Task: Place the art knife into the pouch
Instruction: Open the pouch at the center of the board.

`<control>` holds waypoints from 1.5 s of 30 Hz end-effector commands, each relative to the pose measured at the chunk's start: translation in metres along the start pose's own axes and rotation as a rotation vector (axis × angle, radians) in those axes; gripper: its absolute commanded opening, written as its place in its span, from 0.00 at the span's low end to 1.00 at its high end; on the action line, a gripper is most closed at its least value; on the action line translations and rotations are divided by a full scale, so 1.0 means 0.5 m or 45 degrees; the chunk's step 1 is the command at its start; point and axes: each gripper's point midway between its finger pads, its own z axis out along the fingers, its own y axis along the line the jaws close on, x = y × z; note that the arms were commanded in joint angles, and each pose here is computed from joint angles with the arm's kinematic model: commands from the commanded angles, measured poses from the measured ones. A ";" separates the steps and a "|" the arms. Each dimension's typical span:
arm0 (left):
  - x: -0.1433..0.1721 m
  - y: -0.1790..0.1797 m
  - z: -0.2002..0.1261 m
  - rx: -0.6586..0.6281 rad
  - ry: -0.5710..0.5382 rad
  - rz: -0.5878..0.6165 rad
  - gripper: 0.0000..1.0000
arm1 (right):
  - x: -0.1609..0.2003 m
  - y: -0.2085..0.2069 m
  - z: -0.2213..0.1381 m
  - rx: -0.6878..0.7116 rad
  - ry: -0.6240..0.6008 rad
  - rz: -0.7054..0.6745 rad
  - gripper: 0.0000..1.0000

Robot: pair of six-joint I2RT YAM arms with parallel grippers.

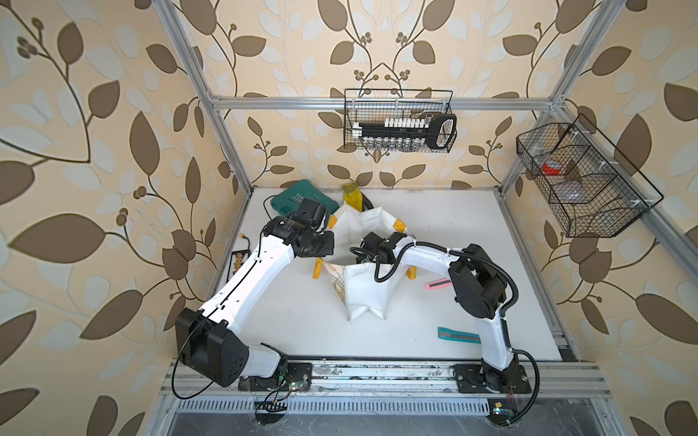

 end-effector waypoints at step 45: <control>0.024 -0.034 0.010 0.184 -0.015 -0.083 0.00 | -0.190 0.101 -0.422 0.087 -0.631 -0.116 0.63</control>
